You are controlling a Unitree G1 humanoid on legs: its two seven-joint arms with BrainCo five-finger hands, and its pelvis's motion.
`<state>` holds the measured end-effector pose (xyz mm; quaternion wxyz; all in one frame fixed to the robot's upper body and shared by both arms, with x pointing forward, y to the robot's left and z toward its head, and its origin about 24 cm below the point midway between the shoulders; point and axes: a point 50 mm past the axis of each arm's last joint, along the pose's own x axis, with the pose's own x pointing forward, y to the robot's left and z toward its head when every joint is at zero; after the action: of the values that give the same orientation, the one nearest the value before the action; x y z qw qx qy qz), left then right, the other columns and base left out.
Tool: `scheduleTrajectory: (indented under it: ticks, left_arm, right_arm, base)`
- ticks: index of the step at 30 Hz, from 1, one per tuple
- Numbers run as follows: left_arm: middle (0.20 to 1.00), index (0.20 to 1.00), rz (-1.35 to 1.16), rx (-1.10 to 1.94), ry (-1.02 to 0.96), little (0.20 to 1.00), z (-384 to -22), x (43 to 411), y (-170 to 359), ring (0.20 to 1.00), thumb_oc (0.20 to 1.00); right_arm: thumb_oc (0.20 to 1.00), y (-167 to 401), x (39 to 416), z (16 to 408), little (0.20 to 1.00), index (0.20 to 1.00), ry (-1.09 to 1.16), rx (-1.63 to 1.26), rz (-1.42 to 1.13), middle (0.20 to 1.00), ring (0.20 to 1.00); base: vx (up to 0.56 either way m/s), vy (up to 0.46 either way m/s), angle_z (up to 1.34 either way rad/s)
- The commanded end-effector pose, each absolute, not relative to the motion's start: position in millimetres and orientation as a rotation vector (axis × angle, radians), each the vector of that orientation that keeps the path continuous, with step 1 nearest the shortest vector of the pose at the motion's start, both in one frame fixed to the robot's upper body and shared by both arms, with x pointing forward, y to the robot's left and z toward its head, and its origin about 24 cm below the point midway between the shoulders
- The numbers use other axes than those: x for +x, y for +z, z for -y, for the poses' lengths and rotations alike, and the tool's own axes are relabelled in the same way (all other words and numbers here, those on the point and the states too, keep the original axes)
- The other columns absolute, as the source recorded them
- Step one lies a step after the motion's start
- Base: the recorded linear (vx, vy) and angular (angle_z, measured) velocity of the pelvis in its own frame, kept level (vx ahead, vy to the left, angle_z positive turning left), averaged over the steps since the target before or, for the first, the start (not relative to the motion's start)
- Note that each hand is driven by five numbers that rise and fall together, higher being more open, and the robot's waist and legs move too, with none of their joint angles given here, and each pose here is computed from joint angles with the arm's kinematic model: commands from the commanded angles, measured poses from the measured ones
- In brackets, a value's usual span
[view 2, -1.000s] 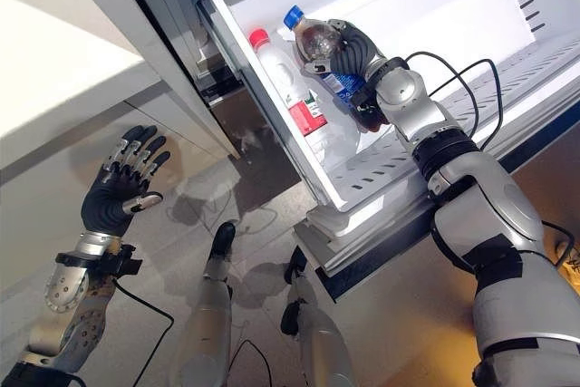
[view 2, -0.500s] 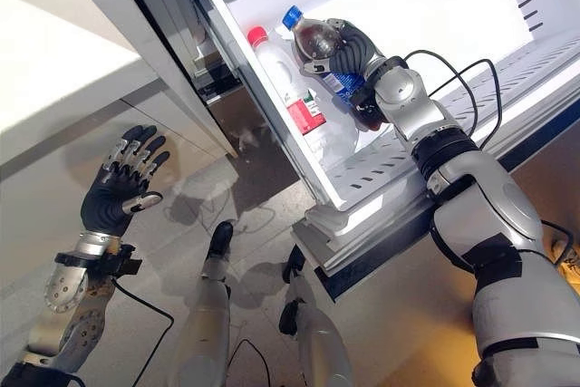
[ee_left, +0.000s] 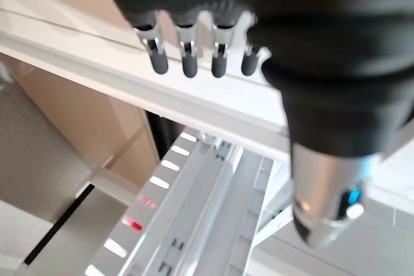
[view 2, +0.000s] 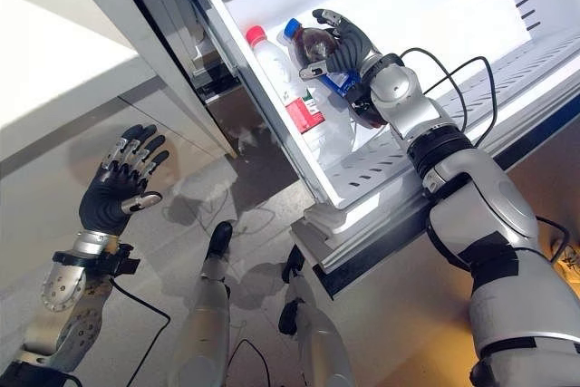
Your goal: Take the drinks into the refrigerator
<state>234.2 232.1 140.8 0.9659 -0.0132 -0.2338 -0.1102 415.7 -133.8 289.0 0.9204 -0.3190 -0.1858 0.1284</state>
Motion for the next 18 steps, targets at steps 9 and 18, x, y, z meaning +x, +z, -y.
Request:
scheduleTrajectory:
  ticks: [9,18]
  left_arm:
    - [1.0,1.0,0.653,0.06,-0.302,1.0,-228.0,221.5,180.2,1.0,1.0]
    - [1.0,1.0,0.662,0.115,-0.243,1.0,-240.4,222.3,181.0,1.0,1.0]
  right_arm:
    - [1.0,326.1,391.8,117.0,1.0,1.0,0.379,-0.534,0.597,1.0,1.0]
    - [1.0,341.7,333.5,178.1,1.0,1.0,0.364,-0.441,0.829,1.0,1.0]
  base:
    - [0.0,0.0,0.0]
    - [0.0,0.003,0.0]
